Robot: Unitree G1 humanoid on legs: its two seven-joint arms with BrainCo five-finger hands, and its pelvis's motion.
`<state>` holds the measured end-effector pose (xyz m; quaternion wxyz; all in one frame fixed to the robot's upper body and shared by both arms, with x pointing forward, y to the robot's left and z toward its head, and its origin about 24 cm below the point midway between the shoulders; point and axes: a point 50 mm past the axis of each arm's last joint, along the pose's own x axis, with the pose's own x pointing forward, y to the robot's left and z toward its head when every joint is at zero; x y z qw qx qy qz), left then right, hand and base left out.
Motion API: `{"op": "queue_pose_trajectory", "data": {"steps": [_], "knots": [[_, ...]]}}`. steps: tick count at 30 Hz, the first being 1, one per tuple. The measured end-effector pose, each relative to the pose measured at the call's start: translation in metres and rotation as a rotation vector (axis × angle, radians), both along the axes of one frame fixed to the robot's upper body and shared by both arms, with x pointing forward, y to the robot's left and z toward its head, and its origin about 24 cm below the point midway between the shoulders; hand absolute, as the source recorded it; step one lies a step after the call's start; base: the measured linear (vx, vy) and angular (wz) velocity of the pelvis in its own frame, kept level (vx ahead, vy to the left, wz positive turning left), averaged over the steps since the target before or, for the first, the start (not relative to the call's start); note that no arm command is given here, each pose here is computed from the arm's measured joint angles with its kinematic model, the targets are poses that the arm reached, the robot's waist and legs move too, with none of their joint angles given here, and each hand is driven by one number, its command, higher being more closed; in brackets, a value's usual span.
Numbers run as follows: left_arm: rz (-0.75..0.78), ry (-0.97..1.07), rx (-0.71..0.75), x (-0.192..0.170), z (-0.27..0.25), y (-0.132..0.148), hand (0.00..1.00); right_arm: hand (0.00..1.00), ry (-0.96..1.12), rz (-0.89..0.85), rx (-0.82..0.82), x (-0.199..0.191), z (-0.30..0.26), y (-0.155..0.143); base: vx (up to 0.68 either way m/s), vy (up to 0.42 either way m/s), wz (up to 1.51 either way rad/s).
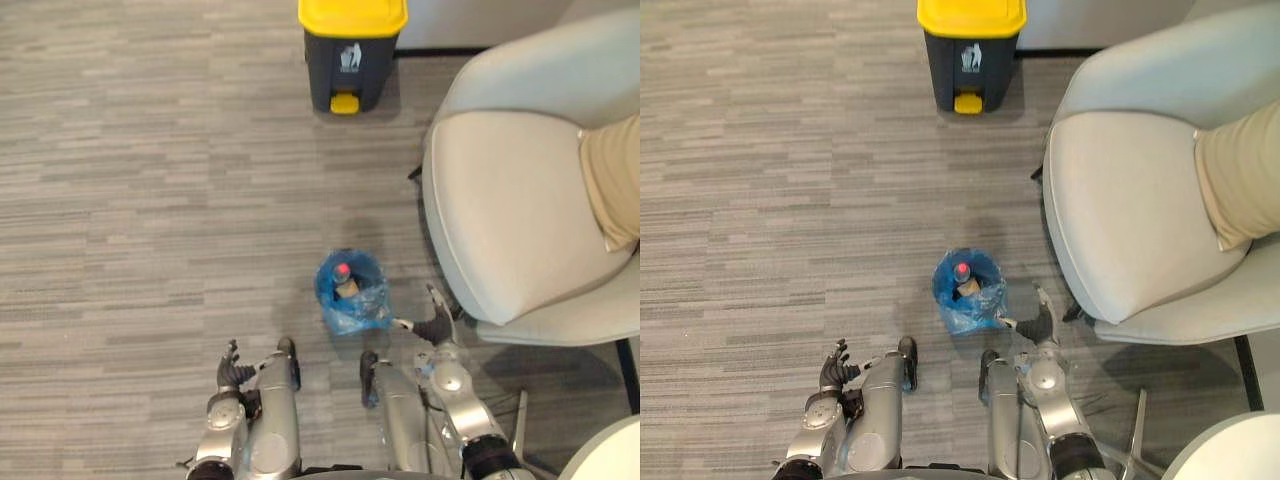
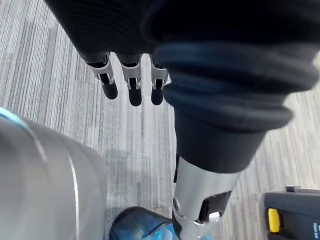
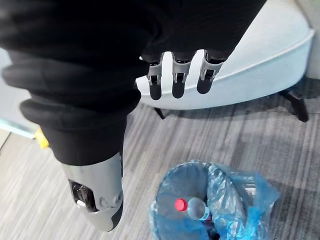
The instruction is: Gather rubbish on tea table into small bin, then transfer packed bag to large trash can.
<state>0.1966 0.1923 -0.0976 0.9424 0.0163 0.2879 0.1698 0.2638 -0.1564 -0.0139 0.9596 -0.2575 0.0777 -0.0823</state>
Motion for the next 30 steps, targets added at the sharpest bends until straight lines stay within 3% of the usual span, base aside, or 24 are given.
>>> {"op": "queue_pose_trajectory", "data": {"steps": [5, 7, 12, 19, 20, 30], "knots": [[0.002, -0.090, 0.021, 0.029, 0.018, -0.002, 0.00, 0.00, -0.126, 0.105, -0.220, 0.036, 0.032, 0.011, -0.03, 0.097, -0.17], [0.011, -0.181, 0.014, 0.057, 0.038, -0.004, 0.00, 0.00, -0.199, 0.145, -0.328, 0.055, 0.054, 0.015, -0.06, 0.046, 0.03], [0.056, -0.349, -0.024, 0.097, 0.077, -0.009, 0.00, 0.00, -0.298, 0.158, -0.456, 0.083, 0.090, 0.018, -0.08, -0.010, 0.20], [0.140, -0.551, -0.040, 0.125, 0.127, 0.009, 0.00, 0.00, -0.358, 0.056, -0.588, 0.111, 0.133, -0.012, -0.08, -0.066, 0.23], [0.142, -0.569, -0.041, 0.128, 0.133, 0.010, 0.00, 1.00, -0.335, 0.039, -0.602, 0.113, 0.133, -0.020, -0.08, -0.032, 0.13], [0.155, -0.490, -0.041, 0.124, 0.117, 0.012, 0.00, 1.00, -0.264, 0.020, -0.594, 0.122, 0.129, -0.022, -0.04, 0.008, 0.15]]}}
